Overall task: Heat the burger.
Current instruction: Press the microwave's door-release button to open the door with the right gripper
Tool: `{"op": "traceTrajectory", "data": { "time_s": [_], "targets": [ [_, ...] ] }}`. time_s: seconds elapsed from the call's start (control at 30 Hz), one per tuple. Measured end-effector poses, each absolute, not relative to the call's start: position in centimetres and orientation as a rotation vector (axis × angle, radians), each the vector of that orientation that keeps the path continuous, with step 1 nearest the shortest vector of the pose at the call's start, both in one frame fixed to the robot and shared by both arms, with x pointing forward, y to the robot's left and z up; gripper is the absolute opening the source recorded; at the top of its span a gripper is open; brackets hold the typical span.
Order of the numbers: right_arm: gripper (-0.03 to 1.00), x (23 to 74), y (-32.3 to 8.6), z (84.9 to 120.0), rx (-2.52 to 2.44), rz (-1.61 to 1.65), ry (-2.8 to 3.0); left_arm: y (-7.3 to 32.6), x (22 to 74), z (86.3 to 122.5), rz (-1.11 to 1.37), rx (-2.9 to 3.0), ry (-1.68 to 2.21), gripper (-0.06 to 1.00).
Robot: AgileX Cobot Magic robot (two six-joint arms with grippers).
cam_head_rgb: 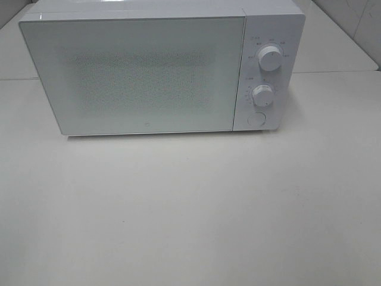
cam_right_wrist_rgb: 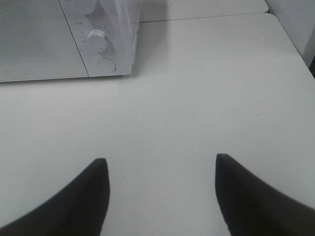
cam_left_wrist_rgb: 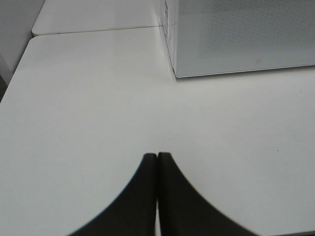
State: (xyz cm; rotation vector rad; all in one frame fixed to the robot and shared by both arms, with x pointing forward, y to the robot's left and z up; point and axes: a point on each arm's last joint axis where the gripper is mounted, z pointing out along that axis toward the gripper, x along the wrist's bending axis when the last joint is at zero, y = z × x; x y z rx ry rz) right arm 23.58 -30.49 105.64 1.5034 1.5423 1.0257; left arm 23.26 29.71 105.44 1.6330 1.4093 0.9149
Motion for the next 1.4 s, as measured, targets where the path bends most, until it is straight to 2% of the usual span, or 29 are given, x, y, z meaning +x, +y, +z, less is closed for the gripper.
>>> {"op": "traceTrajectory", "data": {
  "time_s": [0.33, 0.53, 0.77, 1.1, 1.17, 1.27, 1.37, 1.4],
  "targets": [
    [0.60, 23.6, -30.5, 105.6, 1.503, 1.026, 1.542, 29.7, 23.3, 105.4, 0.915, 1.633, 1.409, 0.00],
    [0.60, 24.1, -30.4, 106.8, 1.459, 1.067, 1.504, 29.7, 23.3, 105.4, 0.915, 1.633, 1.409, 0.00],
    [0.59, 28.1, -29.8, 108.4, 1.412, 1.093, 1.492, 29.7, 23.3, 105.4, 0.915, 1.633, 1.409, 0.00],
    [0.59, 33.2, -29.0, 108.7, 1.407, 1.089, 1.519, 29.7, 23.3, 105.4, 0.915, 1.633, 1.409, 0.00],
    [0.56, 35.6, -28.7, 108.4, 1.411, 1.082, 1.539, 29.7, 23.3, 105.4, 0.915, 1.633, 1.409, 0.00],
    [0.55, 36.1, -28.6, 108.2, 1.413, 1.080, 1.543, 29.7, 23.3, 105.4, 0.915, 1.633, 1.409, 0.00],
    [0.46, 38.7, -28.2, 107.3, 1.427, 1.066, 1.571, 29.7, 23.3, 105.4, 0.915, 1.633, 1.409, 0.00],
    [0.46, 38.7, -28.2, 107.3, 1.427, 1.066, 1.571, 29.7, 23.3, 105.4, 0.915, 1.633, 1.409, 0.00]
  ]
}}
